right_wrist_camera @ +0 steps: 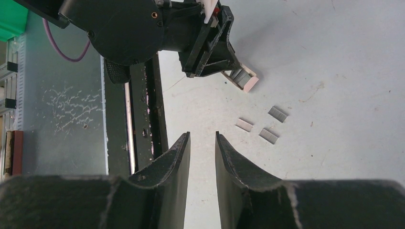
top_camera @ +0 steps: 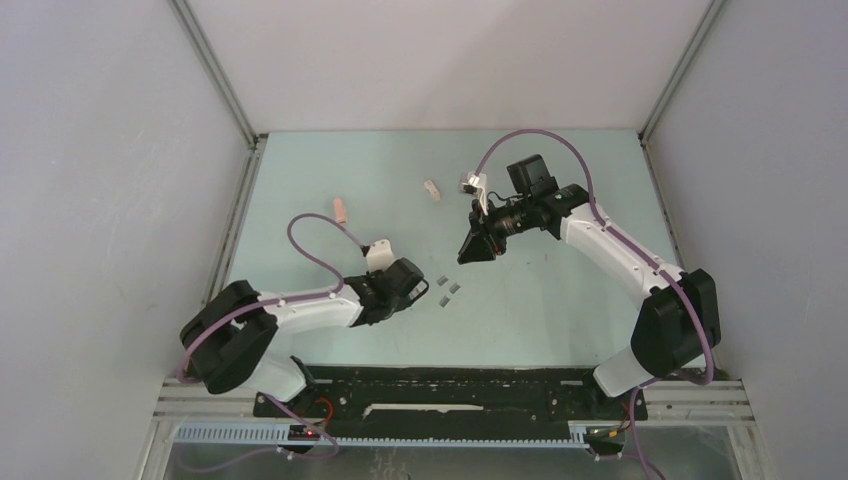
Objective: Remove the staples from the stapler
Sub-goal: Adjust the staple in the staple box.
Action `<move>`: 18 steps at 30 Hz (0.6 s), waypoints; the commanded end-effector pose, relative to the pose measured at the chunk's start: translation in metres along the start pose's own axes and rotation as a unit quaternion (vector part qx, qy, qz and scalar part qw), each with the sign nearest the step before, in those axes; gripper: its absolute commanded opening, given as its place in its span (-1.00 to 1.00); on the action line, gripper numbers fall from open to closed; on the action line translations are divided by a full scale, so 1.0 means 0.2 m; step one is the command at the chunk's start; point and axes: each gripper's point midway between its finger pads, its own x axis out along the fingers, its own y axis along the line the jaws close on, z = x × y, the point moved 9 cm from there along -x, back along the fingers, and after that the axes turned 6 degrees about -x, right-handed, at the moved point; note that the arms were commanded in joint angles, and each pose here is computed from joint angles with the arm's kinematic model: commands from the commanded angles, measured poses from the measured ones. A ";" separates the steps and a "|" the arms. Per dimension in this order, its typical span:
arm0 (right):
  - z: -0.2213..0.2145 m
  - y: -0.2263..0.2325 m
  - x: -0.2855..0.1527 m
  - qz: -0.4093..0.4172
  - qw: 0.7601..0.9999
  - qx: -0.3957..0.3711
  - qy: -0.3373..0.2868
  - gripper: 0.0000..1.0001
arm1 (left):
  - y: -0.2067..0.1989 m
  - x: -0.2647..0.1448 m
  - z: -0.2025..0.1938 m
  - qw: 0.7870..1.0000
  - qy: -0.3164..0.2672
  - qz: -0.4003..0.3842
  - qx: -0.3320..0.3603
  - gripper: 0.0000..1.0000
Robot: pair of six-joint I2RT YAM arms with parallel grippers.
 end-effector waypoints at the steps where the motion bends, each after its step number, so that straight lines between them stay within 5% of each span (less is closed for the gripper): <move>1: 0.01 0.01 0.00 0.008 1.000 -0.009 -0.006 -0.31 | -0.07 -0.06 0.09 0.999 -0.030 -0.020 -0.004 -0.34; 10: 0.01 0.01 0.00 0.009 1.000 -0.008 -0.005 -0.31 | -0.04 -0.06 0.11 0.999 -0.026 -0.021 -0.002 -0.37; 18: 0.00 0.00 0.00 0.008 1.000 -0.007 -0.004 -0.31 | -0.03 -0.12 0.16 0.998 -0.040 -0.040 0.017 -0.06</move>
